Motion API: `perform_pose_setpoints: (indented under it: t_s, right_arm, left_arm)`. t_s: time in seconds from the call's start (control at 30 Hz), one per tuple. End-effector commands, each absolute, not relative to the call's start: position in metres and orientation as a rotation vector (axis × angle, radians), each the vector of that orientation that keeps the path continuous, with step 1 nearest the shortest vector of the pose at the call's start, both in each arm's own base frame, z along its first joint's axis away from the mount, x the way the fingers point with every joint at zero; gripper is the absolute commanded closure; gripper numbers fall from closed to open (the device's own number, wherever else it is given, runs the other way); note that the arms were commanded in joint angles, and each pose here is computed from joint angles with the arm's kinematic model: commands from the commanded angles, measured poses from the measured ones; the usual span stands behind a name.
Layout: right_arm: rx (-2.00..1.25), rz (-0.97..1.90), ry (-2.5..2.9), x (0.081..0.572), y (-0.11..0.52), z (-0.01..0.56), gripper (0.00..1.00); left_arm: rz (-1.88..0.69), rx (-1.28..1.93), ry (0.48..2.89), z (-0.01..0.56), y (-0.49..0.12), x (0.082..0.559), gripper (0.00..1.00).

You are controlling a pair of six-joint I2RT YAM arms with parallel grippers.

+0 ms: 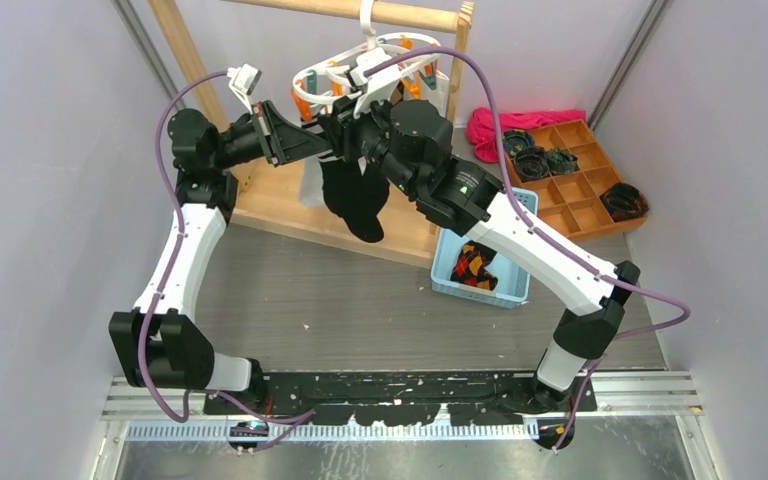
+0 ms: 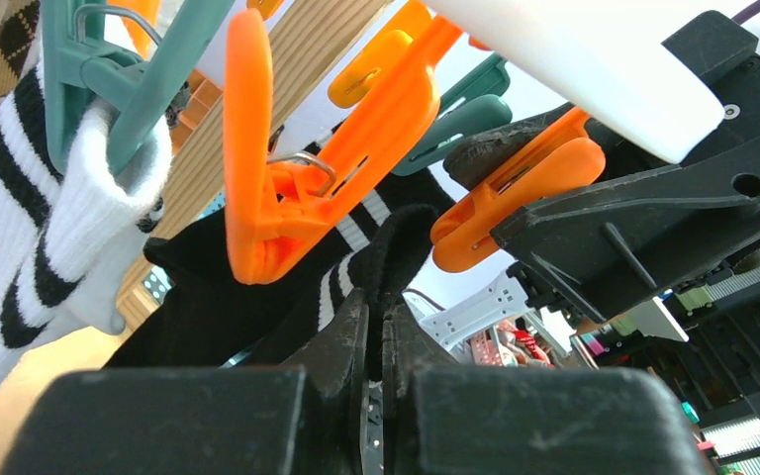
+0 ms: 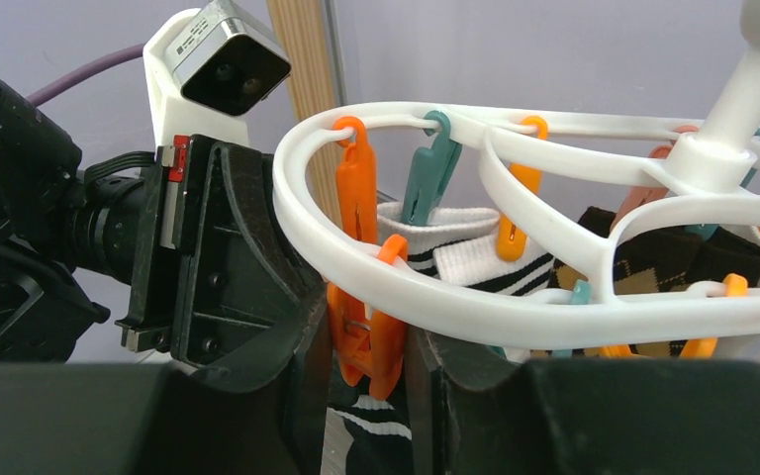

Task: Clip the socks to the hanger
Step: Clamp the sock onto the hanger.

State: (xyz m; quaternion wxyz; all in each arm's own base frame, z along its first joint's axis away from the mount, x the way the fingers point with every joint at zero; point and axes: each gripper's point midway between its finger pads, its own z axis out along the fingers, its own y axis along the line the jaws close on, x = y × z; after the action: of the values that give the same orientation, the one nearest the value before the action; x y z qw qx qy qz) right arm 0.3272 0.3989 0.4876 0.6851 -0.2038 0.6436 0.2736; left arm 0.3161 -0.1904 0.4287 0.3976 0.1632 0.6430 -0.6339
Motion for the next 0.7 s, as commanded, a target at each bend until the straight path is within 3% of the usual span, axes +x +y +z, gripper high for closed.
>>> perform_pose_setpoints:
  t_s: [0.0,0.67]
  right_arm:
    - [-0.404,0.664,1.372,0.318,0.385,0.523,0.88]
    - [-0.440,0.652,1.384,0.319,0.387,0.513,0.88]
  left_arm:
    - [-1.588,0.445,1.607,0.439,-0.188,0.315,1.00]
    - [-1.619,0.465,1.581,0.453,-0.189,0.311,1.00]
